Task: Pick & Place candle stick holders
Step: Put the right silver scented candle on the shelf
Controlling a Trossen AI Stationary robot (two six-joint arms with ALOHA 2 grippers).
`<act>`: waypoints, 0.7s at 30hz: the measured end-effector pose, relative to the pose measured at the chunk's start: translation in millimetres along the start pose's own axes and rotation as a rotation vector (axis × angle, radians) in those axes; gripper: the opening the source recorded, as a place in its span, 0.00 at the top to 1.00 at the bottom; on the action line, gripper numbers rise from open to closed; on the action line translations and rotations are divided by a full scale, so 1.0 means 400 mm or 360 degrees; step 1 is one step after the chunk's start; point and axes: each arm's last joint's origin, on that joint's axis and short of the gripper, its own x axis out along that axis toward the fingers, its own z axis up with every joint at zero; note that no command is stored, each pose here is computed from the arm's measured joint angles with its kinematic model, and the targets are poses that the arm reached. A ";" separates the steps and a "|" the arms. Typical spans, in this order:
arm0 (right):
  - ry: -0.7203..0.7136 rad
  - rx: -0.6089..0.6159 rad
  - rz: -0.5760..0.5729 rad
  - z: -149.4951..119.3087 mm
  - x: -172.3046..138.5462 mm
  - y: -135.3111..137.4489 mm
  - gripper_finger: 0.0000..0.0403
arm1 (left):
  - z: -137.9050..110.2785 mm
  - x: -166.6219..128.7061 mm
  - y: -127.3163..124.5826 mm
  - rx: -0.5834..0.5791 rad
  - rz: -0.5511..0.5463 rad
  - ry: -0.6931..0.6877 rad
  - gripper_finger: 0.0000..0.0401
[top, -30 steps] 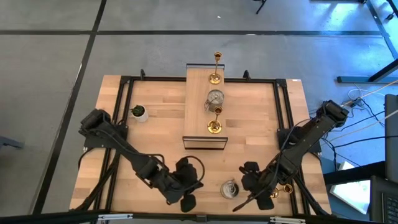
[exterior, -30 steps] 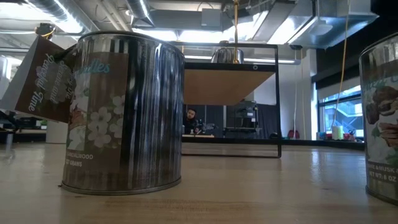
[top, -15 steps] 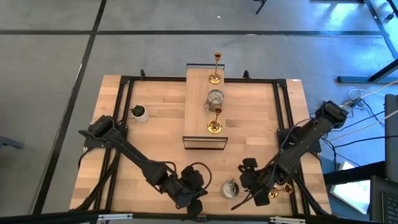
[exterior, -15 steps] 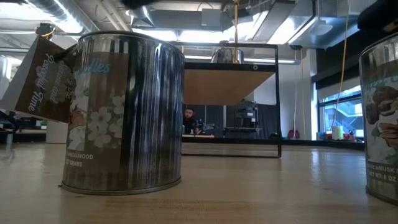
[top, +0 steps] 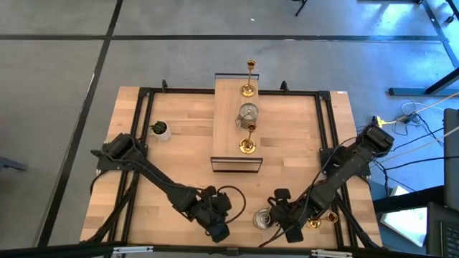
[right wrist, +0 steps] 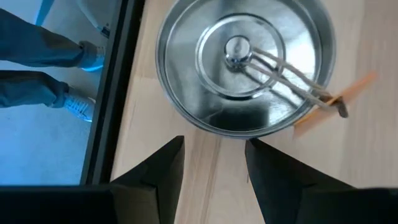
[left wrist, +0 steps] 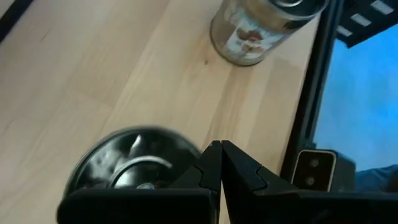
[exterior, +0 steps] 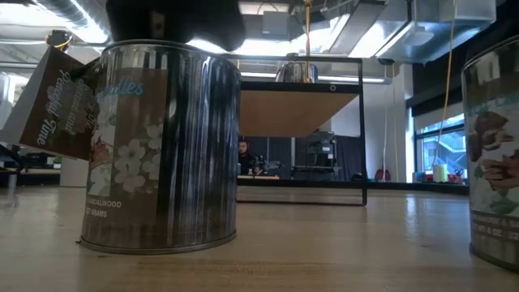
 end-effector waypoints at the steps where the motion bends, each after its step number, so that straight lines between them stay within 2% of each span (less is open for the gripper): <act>1: 0.0001 0.0001 -0.0003 0.000 0.003 -0.001 0.57 | 0.001 0.001 0.003 -0.0006 0.0012 0.0007 1.00; 10: -0.0030 0.0006 -0.0043 0.003 0.007 -0.004 0.57 | -0.023 -0.009 0.028 -0.0065 0.0185 0.0144 1.00; 16: -0.0048 0.0006 -0.0067 0.004 0.007 -0.005 0.57 | -0.061 -0.018 0.049 -0.0103 0.0390 0.0256 1.00; 21: -0.0051 0.0008 -0.0071 0.005 0.007 -0.006 0.57 | -0.082 -0.033 0.062 -0.0159 0.0563 0.0227 1.00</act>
